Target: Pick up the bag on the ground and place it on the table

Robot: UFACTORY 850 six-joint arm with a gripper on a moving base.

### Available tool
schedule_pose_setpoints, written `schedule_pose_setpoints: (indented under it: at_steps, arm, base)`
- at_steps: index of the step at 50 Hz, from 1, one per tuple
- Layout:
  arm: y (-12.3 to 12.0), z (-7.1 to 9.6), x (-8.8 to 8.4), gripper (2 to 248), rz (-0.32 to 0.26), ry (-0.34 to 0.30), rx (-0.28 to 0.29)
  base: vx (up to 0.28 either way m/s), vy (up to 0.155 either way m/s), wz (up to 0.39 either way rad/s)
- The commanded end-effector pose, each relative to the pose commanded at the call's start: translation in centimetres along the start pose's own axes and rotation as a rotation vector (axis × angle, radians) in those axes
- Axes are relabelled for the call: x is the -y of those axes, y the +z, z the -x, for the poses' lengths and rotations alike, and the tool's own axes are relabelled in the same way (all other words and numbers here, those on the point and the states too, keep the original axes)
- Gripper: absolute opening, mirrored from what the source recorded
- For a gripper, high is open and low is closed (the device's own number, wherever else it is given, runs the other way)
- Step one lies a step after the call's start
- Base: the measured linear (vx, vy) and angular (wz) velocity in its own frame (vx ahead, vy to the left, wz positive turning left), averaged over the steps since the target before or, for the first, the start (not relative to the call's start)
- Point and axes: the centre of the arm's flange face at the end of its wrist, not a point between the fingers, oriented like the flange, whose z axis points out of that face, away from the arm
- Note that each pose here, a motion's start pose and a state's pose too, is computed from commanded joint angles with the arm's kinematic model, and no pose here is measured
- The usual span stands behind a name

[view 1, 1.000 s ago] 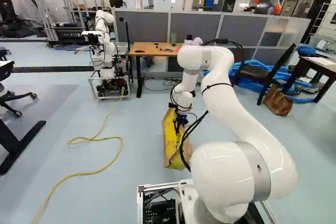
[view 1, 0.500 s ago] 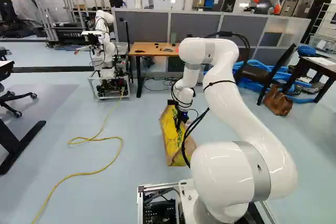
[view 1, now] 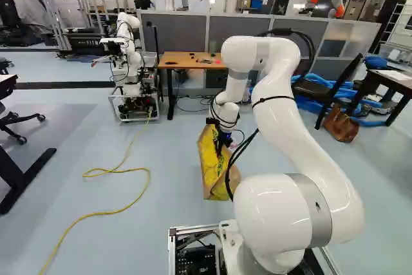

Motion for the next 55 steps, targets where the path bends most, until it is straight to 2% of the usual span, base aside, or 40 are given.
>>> schedule_pose_setpoints:
  at_steps: [55]
  arm:
    - [-8.4,1.2,1.0,22,0.015,-0.008,-0.085]
  base:
    - [0.0,0.0,0.0]
